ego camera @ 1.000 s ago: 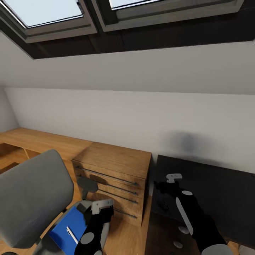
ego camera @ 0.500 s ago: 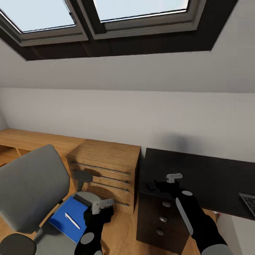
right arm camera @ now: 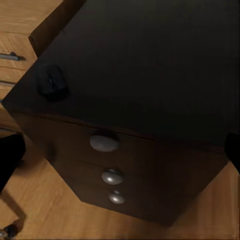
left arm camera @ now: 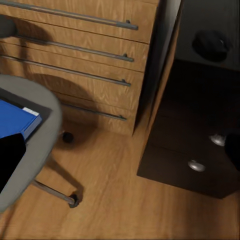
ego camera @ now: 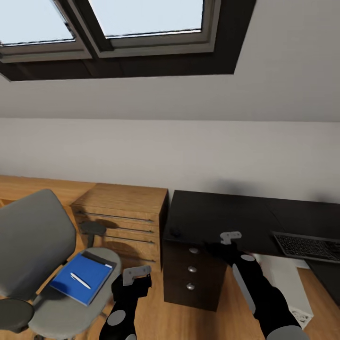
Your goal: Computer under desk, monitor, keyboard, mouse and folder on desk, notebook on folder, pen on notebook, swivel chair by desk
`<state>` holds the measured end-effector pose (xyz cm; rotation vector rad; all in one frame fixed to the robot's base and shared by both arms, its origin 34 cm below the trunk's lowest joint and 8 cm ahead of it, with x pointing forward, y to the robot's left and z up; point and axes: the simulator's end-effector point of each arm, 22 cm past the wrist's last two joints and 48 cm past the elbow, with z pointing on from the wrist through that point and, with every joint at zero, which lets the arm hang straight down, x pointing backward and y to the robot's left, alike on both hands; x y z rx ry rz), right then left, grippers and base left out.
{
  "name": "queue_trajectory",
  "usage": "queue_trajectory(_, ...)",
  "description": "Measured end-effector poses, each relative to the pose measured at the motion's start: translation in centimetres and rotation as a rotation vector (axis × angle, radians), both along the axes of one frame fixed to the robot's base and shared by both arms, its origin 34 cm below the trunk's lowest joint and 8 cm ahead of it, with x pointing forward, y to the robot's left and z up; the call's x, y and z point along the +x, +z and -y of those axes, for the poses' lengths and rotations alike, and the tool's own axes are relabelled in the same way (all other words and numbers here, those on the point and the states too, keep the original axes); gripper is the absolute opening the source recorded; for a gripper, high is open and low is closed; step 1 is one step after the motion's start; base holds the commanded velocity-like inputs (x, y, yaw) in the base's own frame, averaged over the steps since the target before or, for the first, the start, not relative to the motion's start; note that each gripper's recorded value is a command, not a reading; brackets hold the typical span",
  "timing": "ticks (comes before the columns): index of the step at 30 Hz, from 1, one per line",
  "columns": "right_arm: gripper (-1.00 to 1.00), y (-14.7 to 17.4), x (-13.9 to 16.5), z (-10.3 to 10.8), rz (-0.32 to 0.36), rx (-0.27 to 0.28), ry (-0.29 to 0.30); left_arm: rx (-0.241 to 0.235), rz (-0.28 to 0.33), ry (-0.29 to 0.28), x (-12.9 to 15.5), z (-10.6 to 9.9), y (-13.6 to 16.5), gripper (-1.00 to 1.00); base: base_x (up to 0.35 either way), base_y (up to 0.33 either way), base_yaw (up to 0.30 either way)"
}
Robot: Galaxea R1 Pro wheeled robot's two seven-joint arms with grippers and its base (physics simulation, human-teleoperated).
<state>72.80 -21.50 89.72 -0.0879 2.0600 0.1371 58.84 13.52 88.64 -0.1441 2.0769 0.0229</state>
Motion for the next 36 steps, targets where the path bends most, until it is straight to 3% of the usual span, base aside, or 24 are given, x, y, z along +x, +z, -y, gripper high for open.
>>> queue_trajectory(9, 1.0, -0.05, 0.0, -0.02, 0.0, 0.0, 0.0, 0.0, -0.001, 0.002, 0.02, -0.05, -0.04, 1.0, -0.307, -0.113, -0.005)
queue_trajectory(36, 1.0, -0.74, -0.16, -0.02, -0.014, -0.002, 0.001, 0.0, -0.003, 0.002, 0.0, -0.05, -0.11, 1.0, -0.333, -0.004, 0.0)
